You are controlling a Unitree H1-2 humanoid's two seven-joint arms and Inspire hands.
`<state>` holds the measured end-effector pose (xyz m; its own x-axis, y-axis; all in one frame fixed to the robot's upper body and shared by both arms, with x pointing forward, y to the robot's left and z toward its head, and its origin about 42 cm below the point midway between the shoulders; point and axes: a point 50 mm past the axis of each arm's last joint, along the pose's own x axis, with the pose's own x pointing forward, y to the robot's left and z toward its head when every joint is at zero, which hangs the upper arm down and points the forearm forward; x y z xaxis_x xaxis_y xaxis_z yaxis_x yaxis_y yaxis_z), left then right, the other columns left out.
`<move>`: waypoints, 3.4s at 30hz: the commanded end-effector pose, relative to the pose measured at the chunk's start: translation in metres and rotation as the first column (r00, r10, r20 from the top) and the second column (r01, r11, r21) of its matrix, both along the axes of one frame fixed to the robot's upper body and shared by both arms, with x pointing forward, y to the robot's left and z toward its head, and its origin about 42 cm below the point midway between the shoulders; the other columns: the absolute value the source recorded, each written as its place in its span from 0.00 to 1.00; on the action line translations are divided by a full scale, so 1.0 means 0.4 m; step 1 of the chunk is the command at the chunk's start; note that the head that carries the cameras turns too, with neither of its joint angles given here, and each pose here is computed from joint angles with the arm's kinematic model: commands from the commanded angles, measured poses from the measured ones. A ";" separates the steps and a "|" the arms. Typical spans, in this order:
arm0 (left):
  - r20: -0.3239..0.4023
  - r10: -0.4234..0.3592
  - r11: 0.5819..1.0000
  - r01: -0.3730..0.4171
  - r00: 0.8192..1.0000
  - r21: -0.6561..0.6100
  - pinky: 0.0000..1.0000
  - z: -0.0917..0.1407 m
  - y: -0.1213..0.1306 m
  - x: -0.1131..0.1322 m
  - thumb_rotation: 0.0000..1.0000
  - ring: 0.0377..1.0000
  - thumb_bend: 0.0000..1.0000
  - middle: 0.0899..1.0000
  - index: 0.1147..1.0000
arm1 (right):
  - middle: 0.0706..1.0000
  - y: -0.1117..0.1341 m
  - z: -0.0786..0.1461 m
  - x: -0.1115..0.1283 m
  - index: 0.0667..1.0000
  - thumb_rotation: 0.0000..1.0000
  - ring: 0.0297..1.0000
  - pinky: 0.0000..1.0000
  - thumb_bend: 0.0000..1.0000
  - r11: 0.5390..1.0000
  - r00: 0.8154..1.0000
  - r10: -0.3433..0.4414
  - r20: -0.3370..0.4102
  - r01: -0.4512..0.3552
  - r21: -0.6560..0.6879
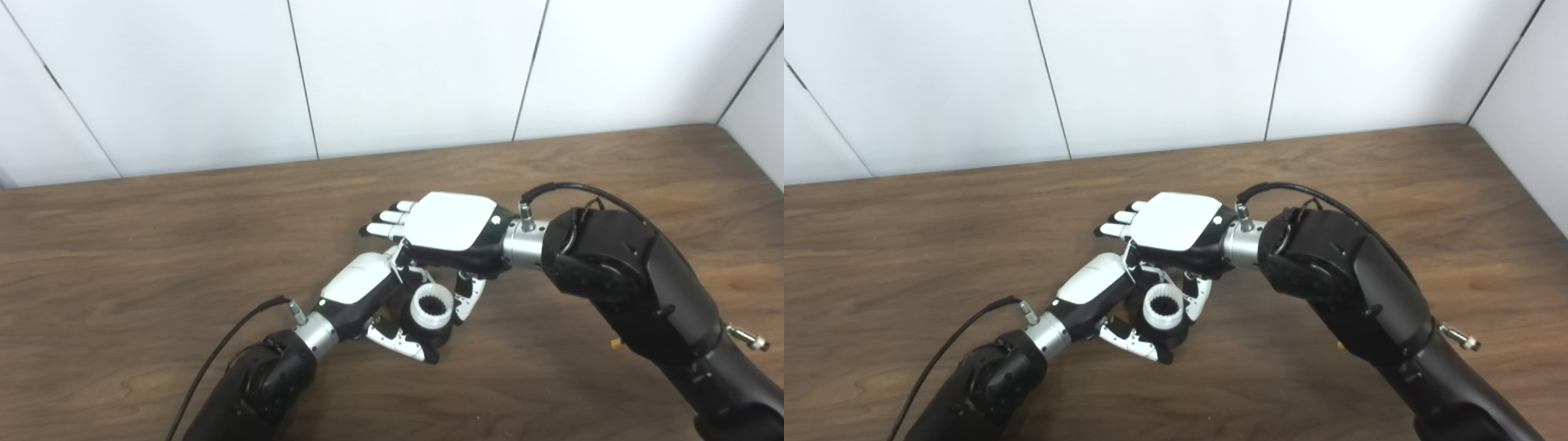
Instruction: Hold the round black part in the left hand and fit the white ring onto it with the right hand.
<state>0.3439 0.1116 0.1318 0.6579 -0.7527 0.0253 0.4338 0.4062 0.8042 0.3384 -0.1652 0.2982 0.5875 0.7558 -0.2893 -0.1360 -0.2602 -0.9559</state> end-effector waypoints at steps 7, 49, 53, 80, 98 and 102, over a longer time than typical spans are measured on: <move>0.045 -0.003 1.000 0.003 0.999 -0.005 1.00 0.017 -0.002 -0.007 0.05 0.91 0.52 0.87 0.41 | 1.00 0.007 0.039 -0.007 0.45 0.13 1.00 1.00 0.51 0.999 0.999 0.016 0.051 -0.018 0.034; 0.073 0.006 0.999 -0.004 0.997 -0.036 1.00 0.012 -0.008 -0.019 0.05 0.91 0.52 0.87 0.41 | 1.00 0.007 -0.008 -0.022 0.45 0.14 1.00 1.00 0.51 1.000 0.997 0.005 0.079 -0.004 -0.002; 0.065 0.009 0.999 -0.006 0.998 -0.041 1.00 0.013 -0.009 -0.020 0.05 0.91 0.52 0.87 0.41 | 1.00 0.004 -0.014 -0.018 0.45 0.14 1.00 1.00 0.51 1.000 0.996 0.000 0.085 0.000 -0.001; 0.053 0.015 0.999 -0.012 0.998 -0.049 1.00 0.008 -0.015 -0.028 0.04 0.93 0.52 0.88 0.41 | 1.00 0.004 -0.041 -0.025 0.45 0.13 1.00 1.00 0.51 1.000 0.997 -0.016 0.078 0.015 0.008; 0.055 0.012 0.999 -0.010 0.998 -0.047 1.00 0.007 -0.025 -0.037 0.04 0.93 0.52 0.88 0.41 | 1.00 0.011 -0.069 -0.010 0.45 0.14 1.00 1.00 0.51 0.999 0.998 -0.024 0.059 0.026 -0.036; 0.053 0.015 0.999 -0.013 0.998 -0.042 1.00 0.006 -0.025 -0.037 0.05 0.93 0.52 0.88 0.41 | 0.99 0.016 -0.073 -0.015 0.45 0.14 1.00 1.00 0.51 0.999 0.998 -0.017 0.058 0.019 -0.027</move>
